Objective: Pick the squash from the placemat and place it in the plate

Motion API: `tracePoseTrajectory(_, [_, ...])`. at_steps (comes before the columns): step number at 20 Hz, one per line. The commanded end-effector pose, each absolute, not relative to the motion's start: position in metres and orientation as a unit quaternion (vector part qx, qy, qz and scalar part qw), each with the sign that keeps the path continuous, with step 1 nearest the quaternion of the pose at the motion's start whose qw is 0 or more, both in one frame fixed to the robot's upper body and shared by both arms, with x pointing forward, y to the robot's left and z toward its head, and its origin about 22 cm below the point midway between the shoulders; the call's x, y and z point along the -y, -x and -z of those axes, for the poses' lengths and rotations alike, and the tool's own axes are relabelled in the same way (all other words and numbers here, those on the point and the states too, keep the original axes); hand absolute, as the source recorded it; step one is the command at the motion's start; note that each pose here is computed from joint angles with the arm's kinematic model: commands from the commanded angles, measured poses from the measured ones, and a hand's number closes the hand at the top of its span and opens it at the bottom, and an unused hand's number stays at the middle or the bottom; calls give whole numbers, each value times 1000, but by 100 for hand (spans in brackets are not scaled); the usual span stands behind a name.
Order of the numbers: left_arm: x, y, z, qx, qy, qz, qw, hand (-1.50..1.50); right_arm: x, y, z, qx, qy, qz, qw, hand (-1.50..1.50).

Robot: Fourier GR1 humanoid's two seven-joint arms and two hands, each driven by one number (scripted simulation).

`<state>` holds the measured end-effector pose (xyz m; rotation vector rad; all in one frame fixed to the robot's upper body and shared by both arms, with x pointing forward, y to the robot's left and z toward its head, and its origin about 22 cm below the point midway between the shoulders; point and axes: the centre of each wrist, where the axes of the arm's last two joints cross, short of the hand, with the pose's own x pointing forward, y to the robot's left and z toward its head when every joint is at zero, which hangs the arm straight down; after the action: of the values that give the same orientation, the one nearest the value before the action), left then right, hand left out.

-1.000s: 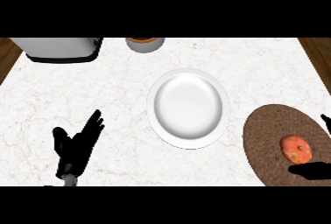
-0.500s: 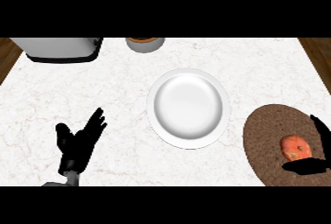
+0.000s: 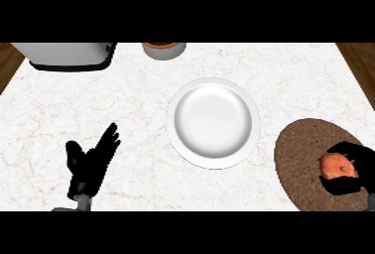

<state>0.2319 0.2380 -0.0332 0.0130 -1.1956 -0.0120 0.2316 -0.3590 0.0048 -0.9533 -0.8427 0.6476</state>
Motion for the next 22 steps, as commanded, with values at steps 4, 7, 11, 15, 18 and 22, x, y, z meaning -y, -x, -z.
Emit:
tracePoseTrajectory(4, [-236, -222, 32, 553, -2, -1, 833, 0, 342, -226, -4, 421, 491, -281, 709, 150])
tracePoseTrajectory(7, [-239, -230, 26, 558, -6, 3, 830, 0, 241, -225, -10, 531, 436, -296, 664, 150])
tracePoseTrajectory(11, [-225, -233, 31, 564, 19, 31, 825, 0, 124, -229, -25, 630, 326, -367, 601, 150])
tracePoseTrajectory(15, [-222, -236, 31, 559, 16, 41, 828, 0, 74, -213, -52, 695, 340, -341, 533, 150])
tracePoseTrajectory(18, [-235, -237, 31, 556, 9, 33, 830, 0, 50, -193, -55, 710, 349, -302, 532, 150])
tracePoseTrajectory(22, [-231, -238, 35, 548, 4, 28, 836, 0, 31, -173, -60, 725, 356, -222, 545, 150])
